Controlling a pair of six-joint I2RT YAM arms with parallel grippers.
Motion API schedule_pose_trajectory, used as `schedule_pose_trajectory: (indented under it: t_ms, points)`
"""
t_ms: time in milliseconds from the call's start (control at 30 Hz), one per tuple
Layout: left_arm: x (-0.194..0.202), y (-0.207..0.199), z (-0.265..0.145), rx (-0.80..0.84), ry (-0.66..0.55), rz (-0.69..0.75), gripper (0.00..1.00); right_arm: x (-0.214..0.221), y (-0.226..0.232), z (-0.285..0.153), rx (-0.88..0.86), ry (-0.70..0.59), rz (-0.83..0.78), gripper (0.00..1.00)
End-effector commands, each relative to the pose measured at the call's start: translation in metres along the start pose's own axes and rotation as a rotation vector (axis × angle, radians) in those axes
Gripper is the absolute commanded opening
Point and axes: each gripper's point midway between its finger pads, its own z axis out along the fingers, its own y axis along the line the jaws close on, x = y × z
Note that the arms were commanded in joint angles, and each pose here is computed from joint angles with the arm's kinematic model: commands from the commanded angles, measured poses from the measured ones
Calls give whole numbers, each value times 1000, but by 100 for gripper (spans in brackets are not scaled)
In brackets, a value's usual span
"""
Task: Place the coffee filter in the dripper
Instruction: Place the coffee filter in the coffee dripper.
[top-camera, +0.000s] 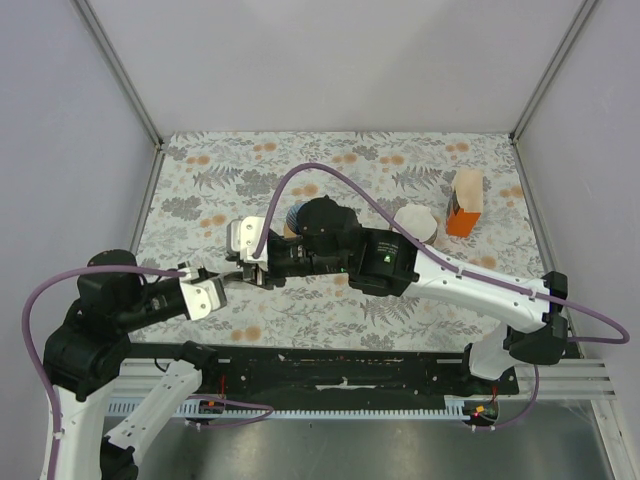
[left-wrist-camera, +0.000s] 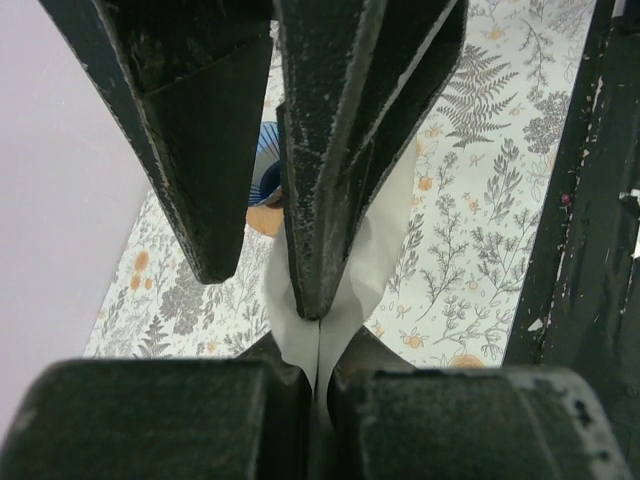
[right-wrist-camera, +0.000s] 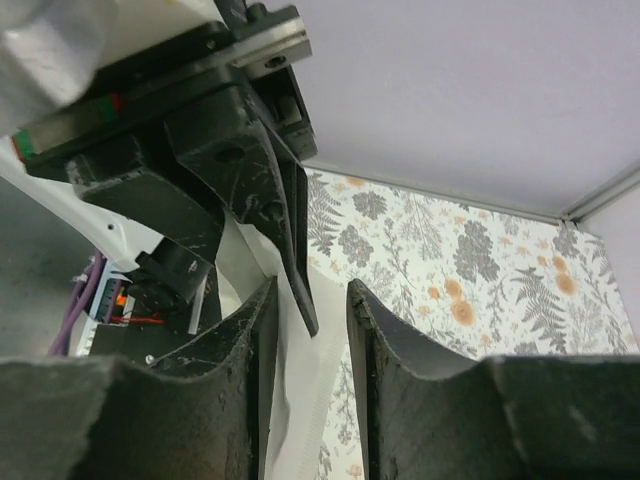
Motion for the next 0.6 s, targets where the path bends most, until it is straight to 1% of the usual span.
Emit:
schedule_pose_trajectory:
  t_ms: [0, 267, 300, 433, 467, 567]
  points:
    - [-9, 7, -3, -16, -21, 87, 2, 17, -17, 0, 82, 88, -13, 38]
    - [1, 7, -4, -10, 19, 146, 2, 22, -15, -5, 80, 114, -19, 31]
    - [1, 7, -4, -11, 22, 155, 2, 24, -15, -5, 74, 117, -19, 29]
    - [2, 10, -3, -19, 27, 156, 2, 30, -12, -1, 59, 133, -12, 10]
    - [1, 11, -3, -26, 22, 149, 2, 30, -13, -1, 63, 133, -12, 6]
    - [-2, 19, -3, -65, 17, 109, 2, 34, -16, -3, 86, 145, -10, 0]
